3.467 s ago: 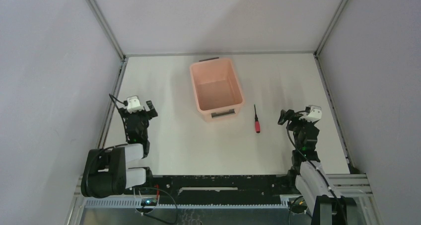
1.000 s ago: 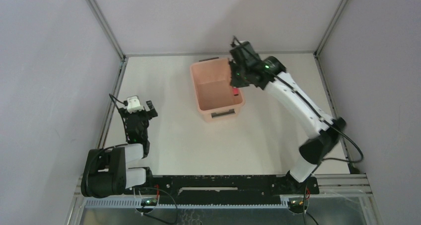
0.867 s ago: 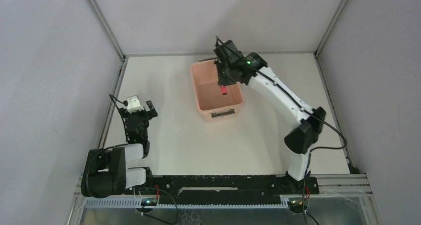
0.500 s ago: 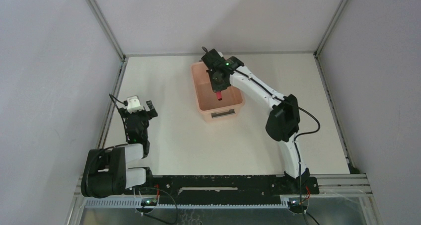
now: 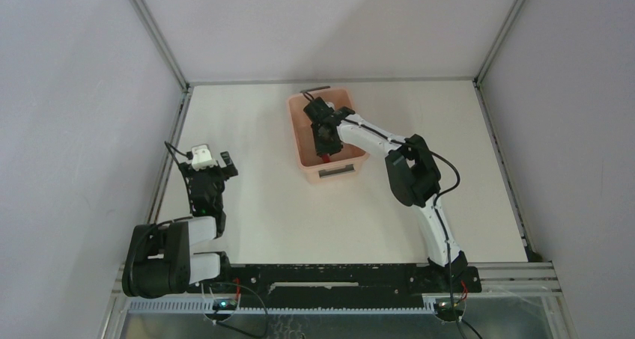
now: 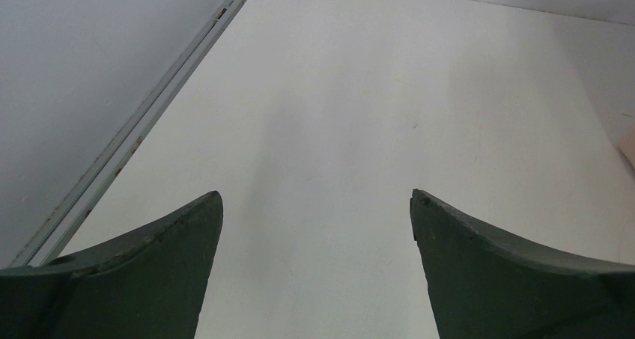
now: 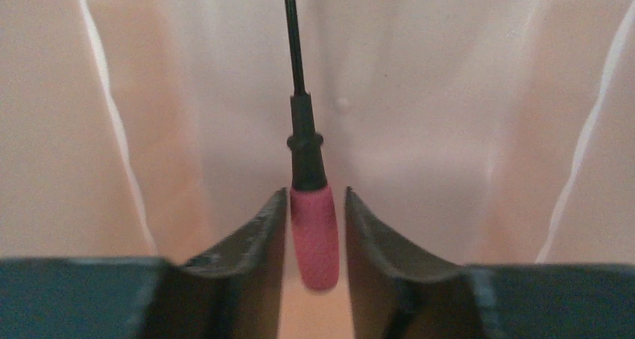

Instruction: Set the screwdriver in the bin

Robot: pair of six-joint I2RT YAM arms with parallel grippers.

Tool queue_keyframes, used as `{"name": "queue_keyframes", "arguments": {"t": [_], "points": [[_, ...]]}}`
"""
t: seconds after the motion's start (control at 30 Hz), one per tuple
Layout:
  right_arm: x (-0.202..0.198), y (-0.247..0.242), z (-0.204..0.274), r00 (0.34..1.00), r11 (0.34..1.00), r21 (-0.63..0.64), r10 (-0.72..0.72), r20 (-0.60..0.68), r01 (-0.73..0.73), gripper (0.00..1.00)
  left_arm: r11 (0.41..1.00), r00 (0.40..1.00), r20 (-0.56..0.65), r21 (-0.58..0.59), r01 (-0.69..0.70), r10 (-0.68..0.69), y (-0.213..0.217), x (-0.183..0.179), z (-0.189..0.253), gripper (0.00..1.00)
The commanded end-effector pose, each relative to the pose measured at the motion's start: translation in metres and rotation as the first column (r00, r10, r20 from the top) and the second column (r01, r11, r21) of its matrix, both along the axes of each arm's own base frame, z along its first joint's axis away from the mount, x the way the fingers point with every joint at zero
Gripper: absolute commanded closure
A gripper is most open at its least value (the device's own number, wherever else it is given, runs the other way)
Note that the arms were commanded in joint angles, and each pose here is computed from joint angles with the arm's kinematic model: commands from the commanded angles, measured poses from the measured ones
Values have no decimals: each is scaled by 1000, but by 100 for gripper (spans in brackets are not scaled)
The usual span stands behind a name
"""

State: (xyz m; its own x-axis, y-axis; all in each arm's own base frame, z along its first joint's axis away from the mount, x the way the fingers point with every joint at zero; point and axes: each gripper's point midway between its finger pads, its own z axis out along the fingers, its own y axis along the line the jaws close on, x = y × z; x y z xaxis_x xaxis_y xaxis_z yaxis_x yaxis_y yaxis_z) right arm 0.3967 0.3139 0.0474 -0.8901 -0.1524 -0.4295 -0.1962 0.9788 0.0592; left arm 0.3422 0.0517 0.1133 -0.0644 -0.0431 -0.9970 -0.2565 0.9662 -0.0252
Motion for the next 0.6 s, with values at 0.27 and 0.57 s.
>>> {"name": "queue_keyframes", "arguments": {"t": [0.27,0.57], "points": [[13,-1,94,983,996,87,-20,184,4,37,1000,999,54,20,-3,2,1,11,21,0],[15,-60,191,920,998,62,-32,392,8,0,1000,999,55,20,-2,1,1,11,22,0]]}}
